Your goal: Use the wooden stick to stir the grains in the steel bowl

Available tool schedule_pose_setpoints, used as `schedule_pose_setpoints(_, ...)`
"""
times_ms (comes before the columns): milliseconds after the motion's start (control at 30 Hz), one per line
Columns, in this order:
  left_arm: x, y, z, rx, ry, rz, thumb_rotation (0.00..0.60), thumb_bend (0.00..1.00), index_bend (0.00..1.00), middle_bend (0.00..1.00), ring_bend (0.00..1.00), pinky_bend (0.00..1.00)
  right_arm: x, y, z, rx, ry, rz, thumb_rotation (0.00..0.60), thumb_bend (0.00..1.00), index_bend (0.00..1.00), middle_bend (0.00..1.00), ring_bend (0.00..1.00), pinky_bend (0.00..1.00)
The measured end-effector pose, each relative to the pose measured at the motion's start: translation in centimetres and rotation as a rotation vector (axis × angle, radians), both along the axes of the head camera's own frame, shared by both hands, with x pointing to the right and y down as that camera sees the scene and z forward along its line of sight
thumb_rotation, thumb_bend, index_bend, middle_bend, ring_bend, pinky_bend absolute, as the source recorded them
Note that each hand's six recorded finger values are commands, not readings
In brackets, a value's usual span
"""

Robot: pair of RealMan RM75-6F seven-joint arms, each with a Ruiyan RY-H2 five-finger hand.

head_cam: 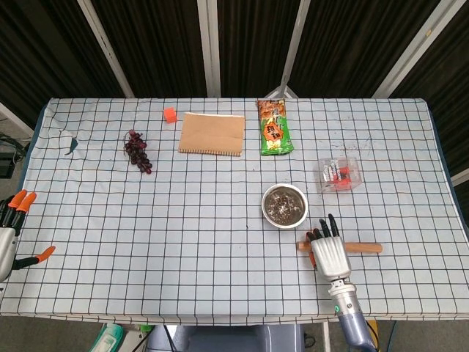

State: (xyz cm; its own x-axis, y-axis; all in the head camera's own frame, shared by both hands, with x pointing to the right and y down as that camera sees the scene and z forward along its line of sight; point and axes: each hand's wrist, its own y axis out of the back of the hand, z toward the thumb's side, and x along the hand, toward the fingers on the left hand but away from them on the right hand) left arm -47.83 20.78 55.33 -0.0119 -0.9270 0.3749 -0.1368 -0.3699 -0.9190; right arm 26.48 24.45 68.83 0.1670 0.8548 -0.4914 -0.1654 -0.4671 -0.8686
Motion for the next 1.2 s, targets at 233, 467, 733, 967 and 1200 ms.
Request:
schedule_pose_setpoints(233,0.0,0.0,0.0,0.0,-0.001,-0.001,0.6,0.06,0.0,0.0,0.0,0.0,0.4,0.1,0.0,-0.001,0.007,0.012,0.6,0.38,0.47,0.44,0.18,0.0)
schedule_pose_setpoints(467,0.0,0.0,0.0,-0.001,-0.001,-0.002,0.6,0.06,0.0,0.0,0.0,0.0,0.8,0.2,0.3,-0.005,0.014,0.025,0.6,0.39,0.52,0.49,0.22,0.0)
schedule_pose_setpoints(733,0.0,0.0,0.0,0.0,0.0,-0.003,0.6,0.06,0.0,0.0,0.0,0.0,0.8,0.3,0.4,-0.006,0.008,0.019,0.6,0.44,0.61,0.56,0.26,0.0)
schedule_pose_setpoints(967,0.0,0.0,0.0,0.001,0.002,-0.004,0.6,0.06,0.0,0.0,0.0,0.0,0.7,0.3,0.2,-0.006,0.007,0.012,0.6,0.55,0.69,0.61,0.28,0.0)
schedule_pose_setpoints(1200,0.0,0.0,0.0,-0.001,0.003,-0.005,0.6,0.06,0.0,0.0,0.0,0.0,1.1,-0.2,-0.5,0.018,-0.007,0.008,0.6,0.62,0.73,0.63,0.3,0.0)
